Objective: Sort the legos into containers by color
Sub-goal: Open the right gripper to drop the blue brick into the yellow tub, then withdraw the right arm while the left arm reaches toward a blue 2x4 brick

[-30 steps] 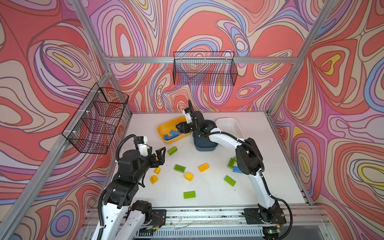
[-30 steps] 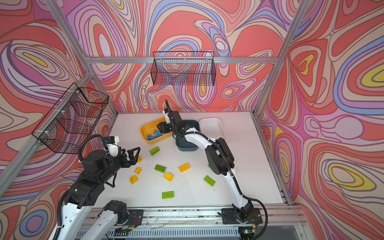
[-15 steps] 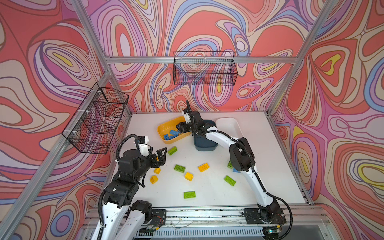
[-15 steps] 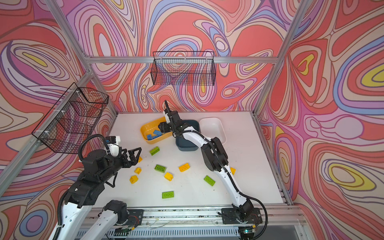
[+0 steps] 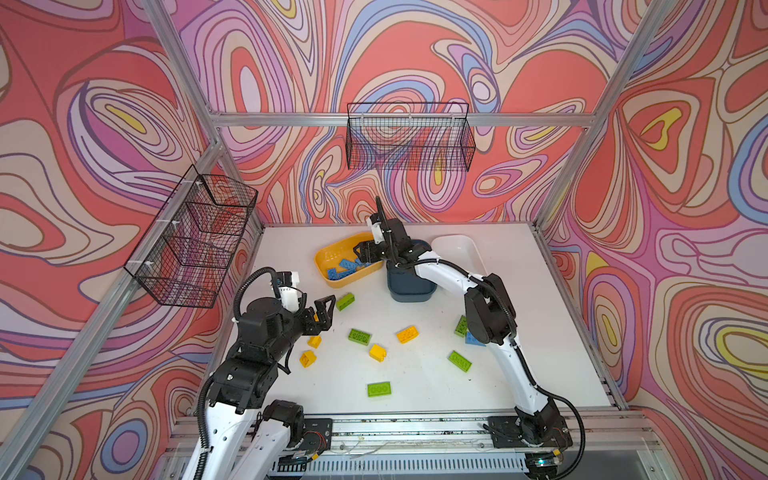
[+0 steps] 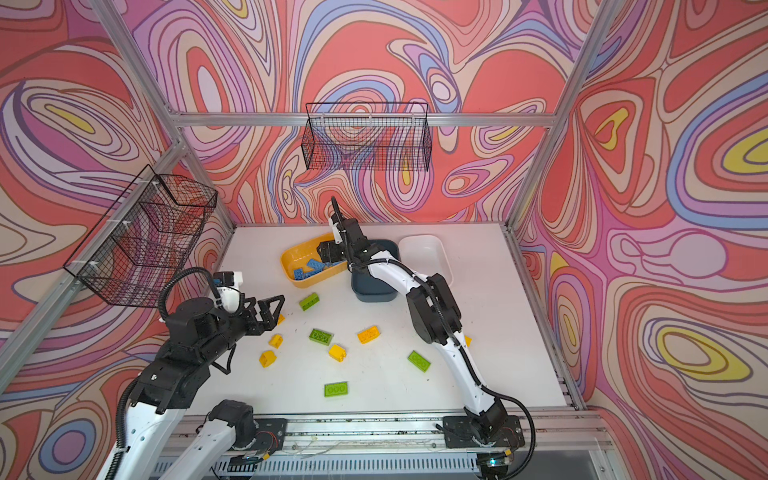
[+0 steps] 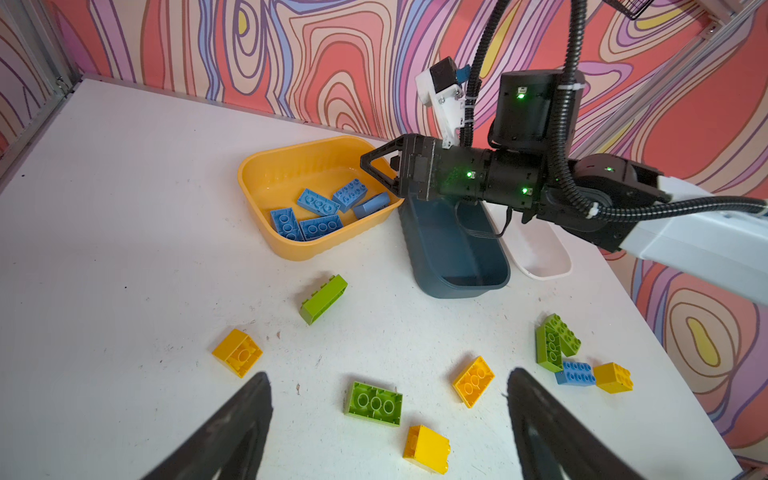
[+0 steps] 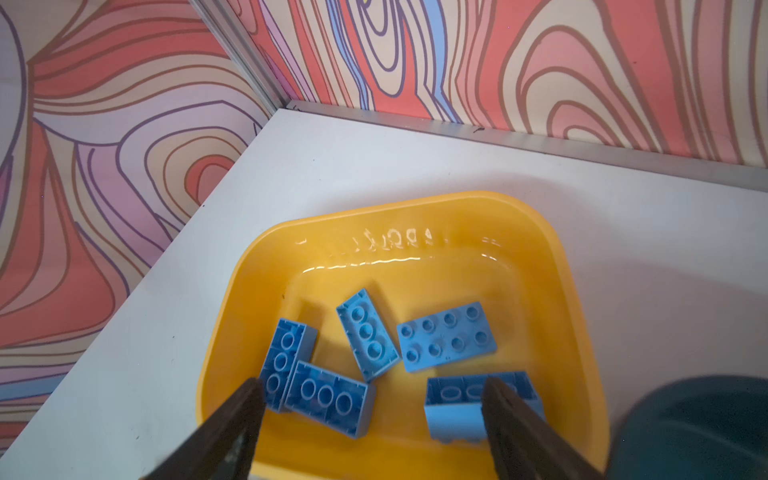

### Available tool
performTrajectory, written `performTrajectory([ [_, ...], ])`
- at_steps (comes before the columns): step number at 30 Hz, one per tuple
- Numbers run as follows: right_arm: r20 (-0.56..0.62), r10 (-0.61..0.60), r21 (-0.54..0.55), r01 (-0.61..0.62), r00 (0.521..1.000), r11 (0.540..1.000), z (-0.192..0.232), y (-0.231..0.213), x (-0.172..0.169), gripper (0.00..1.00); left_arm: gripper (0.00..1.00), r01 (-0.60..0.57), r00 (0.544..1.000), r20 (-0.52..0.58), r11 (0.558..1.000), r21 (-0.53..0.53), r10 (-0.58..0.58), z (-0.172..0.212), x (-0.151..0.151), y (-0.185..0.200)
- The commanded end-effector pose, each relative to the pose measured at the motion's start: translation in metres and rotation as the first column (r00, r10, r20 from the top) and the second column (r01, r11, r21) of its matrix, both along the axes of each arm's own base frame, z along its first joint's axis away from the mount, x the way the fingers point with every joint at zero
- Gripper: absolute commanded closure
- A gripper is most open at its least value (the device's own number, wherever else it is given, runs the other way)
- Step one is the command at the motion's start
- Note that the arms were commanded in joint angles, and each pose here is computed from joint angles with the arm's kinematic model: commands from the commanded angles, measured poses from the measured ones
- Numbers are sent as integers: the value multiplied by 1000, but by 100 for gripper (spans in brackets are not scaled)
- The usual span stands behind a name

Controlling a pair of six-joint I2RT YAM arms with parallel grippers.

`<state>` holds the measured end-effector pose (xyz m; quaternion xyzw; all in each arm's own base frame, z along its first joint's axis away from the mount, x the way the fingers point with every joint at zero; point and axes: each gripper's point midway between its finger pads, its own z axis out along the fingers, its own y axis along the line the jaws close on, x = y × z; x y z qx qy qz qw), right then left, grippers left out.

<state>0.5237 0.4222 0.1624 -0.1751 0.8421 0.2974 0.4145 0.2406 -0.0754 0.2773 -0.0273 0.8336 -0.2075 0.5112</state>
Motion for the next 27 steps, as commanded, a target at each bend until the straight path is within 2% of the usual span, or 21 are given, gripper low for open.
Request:
performTrajectory([
  [1, 110, -21, 60, 15, 994, 998, 77, -16, -12, 14, 11, 52, 997, 49, 999, -11, -51, 8, 1, -9],
  [6, 131, -53, 92, 41, 990, 995, 116, -46, -44, 14, 11, 101, 993, 57, 994, -33, -99, 11, 3, -21],
  [8, 120, -102, 115, 89, 987, 989, 129, -66, -57, 15, 11, 126, 991, 50, 992, -31, -124, 11, 4, -29],
  [14, 80, -196, 137, 184, 977, 973, 139, -138, -101, 15, 13, 140, 990, -10, 990, 11, -139, 5, 8, -49],
  [17, 19, -266, 158, 260, 964, 953, 134, -186, -116, 15, 14, 153, 987, -40, 988, 3, -153, -4, 8, -64],
  [21, -93, -351, 205, 363, 932, 909, 116, -247, -132, 15, 14, 201, 979, -55, 978, 48, -199, -21, 10, -104],
  [27, -236, -475, 251, 526, 848, 813, 91, -326, -149, 14, 15, 325, 941, -130, 940, 106, -311, -58, 9, -199],
])
